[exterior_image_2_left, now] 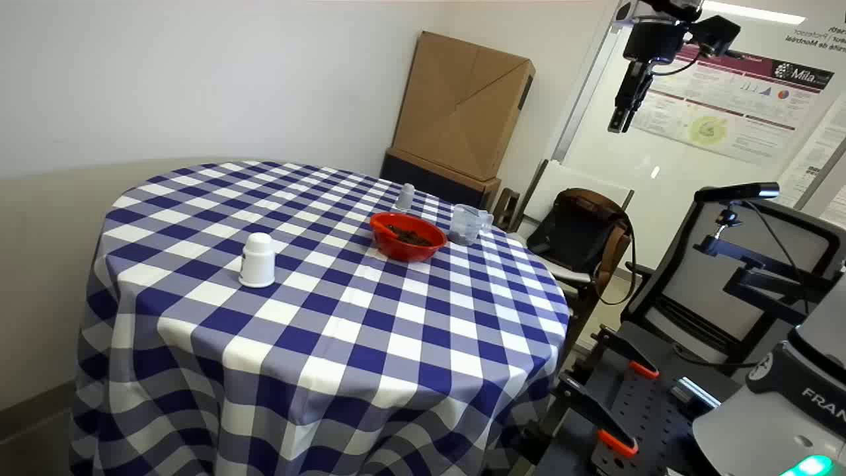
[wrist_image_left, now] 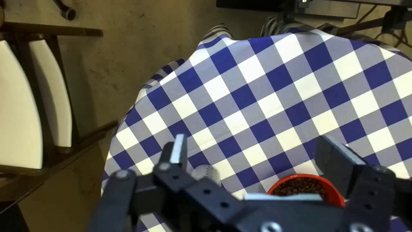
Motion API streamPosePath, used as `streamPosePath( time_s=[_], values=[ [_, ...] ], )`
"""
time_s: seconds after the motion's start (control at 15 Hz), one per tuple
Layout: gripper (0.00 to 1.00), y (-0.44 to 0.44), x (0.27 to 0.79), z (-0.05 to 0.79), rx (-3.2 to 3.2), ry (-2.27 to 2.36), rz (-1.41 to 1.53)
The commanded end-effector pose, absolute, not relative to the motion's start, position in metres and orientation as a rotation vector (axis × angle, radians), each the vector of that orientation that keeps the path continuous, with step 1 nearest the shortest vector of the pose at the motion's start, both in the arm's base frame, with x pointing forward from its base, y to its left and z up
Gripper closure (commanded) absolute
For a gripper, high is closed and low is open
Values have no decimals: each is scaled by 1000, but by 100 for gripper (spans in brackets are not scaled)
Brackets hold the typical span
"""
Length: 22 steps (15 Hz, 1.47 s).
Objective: Pour the contents from the clear jar into the red bowl then put the clear jar on the table
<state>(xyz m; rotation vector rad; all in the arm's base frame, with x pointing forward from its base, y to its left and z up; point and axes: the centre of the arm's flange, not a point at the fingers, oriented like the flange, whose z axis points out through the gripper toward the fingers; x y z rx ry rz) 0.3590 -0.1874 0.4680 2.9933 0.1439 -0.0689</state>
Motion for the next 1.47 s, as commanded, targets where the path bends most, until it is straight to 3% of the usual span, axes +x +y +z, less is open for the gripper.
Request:
streamPosePath(
  time_s=[0.0, 0.53, 0.93, 1.4],
  values=[
    [0, -187, 359, 468, 2993, 144, -69],
    [0, -250, 433, 436, 2941, 248, -240],
    [0, -313, 513, 399, 2822, 554, -487],
    [0, -359, 610, 334, 2657, 1086, -539]
  ],
)
